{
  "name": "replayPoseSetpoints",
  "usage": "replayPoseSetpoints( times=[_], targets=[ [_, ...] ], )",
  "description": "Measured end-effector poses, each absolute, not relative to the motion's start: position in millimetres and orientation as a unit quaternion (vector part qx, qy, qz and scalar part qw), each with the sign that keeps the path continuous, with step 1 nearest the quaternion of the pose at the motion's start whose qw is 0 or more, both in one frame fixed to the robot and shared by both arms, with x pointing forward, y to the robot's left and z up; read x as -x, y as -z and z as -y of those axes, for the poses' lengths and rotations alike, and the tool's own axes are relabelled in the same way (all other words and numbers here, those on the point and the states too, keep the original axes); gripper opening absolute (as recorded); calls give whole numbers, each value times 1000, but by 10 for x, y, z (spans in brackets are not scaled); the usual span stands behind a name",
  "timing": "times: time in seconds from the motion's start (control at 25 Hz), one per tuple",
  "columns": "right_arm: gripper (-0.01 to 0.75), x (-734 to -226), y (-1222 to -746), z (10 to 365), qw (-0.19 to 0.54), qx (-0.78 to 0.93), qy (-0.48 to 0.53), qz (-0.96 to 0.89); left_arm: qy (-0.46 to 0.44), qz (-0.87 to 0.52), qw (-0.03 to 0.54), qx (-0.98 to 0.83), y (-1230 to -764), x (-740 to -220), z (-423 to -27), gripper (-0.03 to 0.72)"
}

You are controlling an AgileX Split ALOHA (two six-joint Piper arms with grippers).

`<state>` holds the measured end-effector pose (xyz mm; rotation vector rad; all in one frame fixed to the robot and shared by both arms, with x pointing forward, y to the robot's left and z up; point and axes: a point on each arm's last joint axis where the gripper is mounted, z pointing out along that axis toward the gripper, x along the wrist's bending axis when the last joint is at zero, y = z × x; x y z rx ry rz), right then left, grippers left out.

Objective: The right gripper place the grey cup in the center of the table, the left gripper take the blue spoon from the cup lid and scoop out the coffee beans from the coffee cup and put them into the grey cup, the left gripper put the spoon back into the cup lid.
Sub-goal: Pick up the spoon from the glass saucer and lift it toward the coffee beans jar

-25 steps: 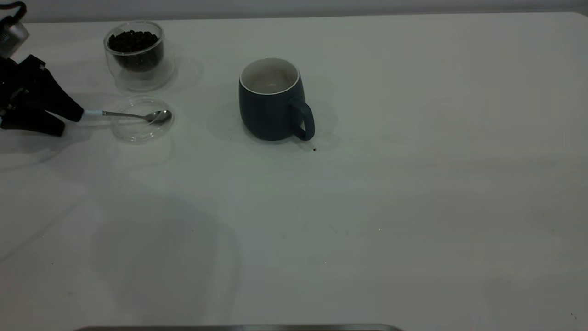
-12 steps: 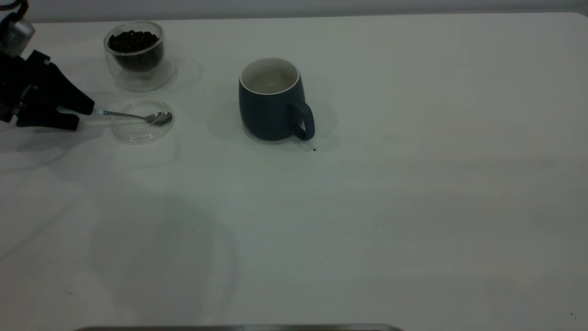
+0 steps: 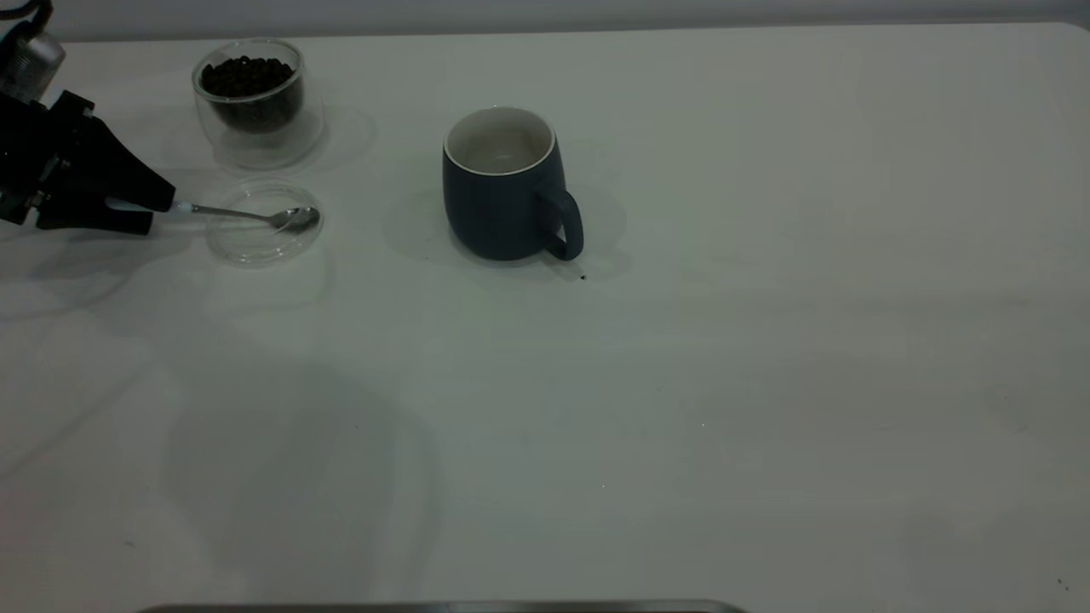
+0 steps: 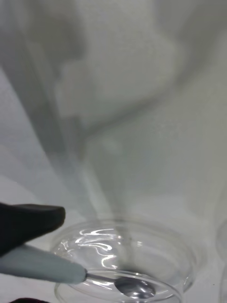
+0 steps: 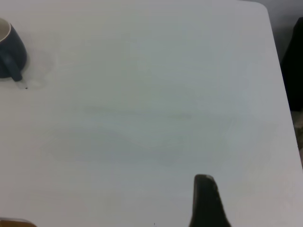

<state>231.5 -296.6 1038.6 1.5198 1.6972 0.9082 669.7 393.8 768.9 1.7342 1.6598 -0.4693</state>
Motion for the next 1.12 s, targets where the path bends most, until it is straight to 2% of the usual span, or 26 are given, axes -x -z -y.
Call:
replayPoseSetpoints(
  times=[0.32,0.72,1.12],
  targets=[
    [457,-2315,-10386,2966,338,-583,-349,-651,180,-637,341,-668,-7688,-6696,-3939,384],
    [457,-2315,-10386,2966,338,-583,-349,-651,218,-627,368,-651,-7751,-6682,-3876,147],
    [457,-2315,-10386,2966,338,-583,-349,-651,235,-622,368,-650,-7797,-6665,-3862,134]
  ],
)
